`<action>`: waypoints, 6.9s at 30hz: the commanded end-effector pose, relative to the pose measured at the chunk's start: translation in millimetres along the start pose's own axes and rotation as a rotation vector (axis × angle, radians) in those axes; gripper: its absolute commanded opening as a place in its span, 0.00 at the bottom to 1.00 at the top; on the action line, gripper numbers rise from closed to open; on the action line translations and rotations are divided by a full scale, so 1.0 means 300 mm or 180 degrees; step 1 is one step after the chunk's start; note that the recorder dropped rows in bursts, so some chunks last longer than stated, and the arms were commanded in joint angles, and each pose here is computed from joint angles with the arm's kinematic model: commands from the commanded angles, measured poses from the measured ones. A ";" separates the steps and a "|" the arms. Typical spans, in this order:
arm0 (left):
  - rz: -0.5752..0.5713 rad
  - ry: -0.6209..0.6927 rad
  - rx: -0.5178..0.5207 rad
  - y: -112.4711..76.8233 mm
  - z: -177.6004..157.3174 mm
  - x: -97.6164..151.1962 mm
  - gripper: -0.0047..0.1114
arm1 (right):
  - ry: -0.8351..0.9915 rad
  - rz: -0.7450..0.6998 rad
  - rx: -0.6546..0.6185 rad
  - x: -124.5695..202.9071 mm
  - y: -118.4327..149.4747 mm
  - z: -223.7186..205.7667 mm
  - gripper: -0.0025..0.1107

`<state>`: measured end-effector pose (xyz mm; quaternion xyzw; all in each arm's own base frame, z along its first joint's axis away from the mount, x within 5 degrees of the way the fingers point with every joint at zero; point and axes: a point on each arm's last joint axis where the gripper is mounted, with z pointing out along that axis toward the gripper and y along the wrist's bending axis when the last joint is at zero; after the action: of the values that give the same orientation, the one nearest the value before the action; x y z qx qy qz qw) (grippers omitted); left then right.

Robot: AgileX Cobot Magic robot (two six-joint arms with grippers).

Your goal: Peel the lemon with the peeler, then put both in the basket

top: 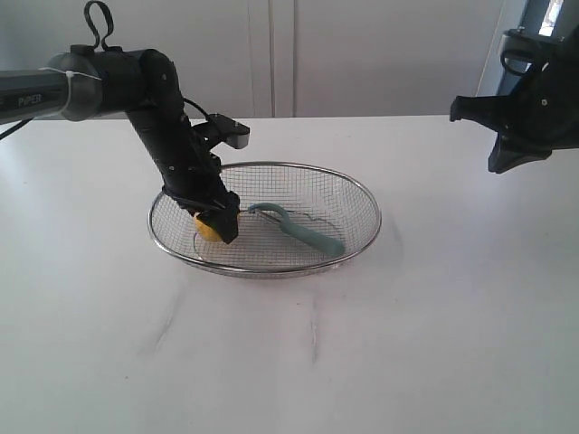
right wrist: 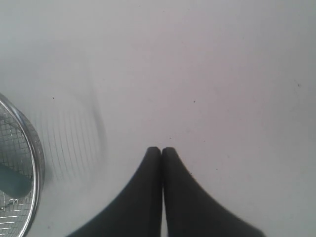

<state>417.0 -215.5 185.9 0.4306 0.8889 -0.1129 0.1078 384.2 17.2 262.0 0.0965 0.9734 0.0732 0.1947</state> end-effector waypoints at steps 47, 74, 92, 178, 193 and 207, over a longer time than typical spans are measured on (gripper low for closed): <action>-0.0111 -0.0133 -0.0084 -0.061 -0.243 0.003 0.71 | -0.0074 -0.0013 0.0012 -0.004 -0.007 -0.013 0.02; -0.0507 -0.0016 0.0006 -0.076 -0.260 0.017 0.04 | -0.0080 -0.0013 0.0011 -0.005 -0.007 -0.013 0.02; -0.0677 -0.0012 -0.0021 -0.079 -0.283 0.023 0.04 | -0.0086 -0.0025 0.0010 -0.005 -0.007 -0.013 0.02; -0.1266 -0.0142 -0.0466 -0.280 -0.716 0.437 0.04 | -0.0086 -0.0025 0.0010 -0.005 -0.007 -0.013 0.02; -0.1138 -0.0786 -0.0864 -0.379 -0.823 0.594 0.04 | -0.0086 -0.0025 0.0010 -0.005 -0.007 -0.013 0.02; -0.1741 -0.0931 -0.0981 -0.355 -0.832 0.753 0.04 | -0.0094 -0.0025 0.0009 -0.006 -0.006 -0.013 0.02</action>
<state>180.9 -42.5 369.4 0.1453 0.9532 -0.0569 0.2590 385.2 17.2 262.4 0.0967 0.9722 0.0735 0.2002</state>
